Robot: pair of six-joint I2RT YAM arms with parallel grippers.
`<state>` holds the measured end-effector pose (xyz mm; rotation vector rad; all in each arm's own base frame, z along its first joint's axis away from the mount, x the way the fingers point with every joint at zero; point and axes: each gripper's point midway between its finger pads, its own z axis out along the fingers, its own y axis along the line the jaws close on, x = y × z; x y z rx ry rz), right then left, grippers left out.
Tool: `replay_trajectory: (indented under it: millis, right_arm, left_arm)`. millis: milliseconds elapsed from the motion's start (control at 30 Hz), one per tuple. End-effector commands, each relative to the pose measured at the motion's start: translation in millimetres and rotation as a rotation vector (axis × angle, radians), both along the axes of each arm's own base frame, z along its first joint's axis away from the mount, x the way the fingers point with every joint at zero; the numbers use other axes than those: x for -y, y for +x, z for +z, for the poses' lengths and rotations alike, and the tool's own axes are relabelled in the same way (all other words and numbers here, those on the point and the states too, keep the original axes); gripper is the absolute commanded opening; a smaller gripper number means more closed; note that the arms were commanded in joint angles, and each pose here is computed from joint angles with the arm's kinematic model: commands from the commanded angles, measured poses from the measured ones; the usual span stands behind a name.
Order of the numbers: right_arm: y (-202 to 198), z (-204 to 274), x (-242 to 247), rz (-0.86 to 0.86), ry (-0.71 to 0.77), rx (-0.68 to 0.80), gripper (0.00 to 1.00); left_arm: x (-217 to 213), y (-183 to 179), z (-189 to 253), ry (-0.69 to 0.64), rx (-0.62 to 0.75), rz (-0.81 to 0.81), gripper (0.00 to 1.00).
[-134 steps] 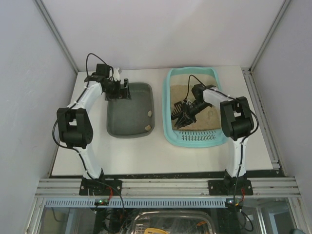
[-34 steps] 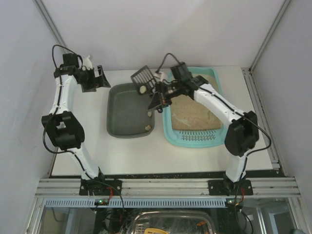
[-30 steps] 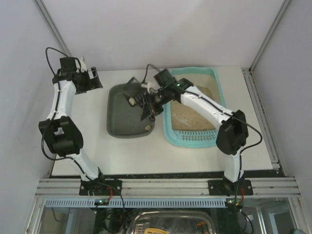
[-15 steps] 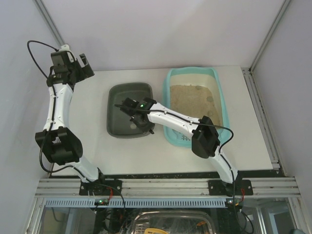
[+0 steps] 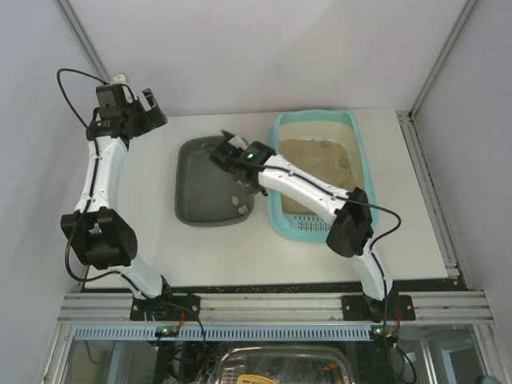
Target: Clean the litter box
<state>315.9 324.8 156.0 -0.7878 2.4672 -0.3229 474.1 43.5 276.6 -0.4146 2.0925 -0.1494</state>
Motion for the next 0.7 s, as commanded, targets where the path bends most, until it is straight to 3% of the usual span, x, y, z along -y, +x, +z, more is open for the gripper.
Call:
replay_trajectory:
  millis: [0, 133, 300, 433, 667]
  right_arm:
    - [4.7, 92.3, 69.0, -0.268, 0.198, 0.077, 0.0]
    - [-7.0, 91.2, 139.1, -0.45, 0.126, 0.016, 0.0]
    - [-21.9, 64.7, 187.3, -0.598, 0.031, -0.077, 0.0]
    - [-28.7, 40.4, 212.6, -0.67, -0.059, -0.122, 0.0]
    - [11.7, -10.1, 216.8, -0.681, 0.024, -0.208, 0.0]
  left_arm:
    - [49.2, 18.0, 21.0, -0.111, 0.078, -0.11, 1.0]
    - [87.3, 33.0, 35.9, -0.158, 0.118, -0.205, 1.0]
    - [120.6, 36.0, 29.6, -0.221, 0.102, -0.279, 1.0]
    - [131.6, 31.5, 16.3, -0.235, 0.071, -0.34, 1.0]
    - [129.0, 18.1, -16.9, -0.185, 0.003, -0.377, 1.0]
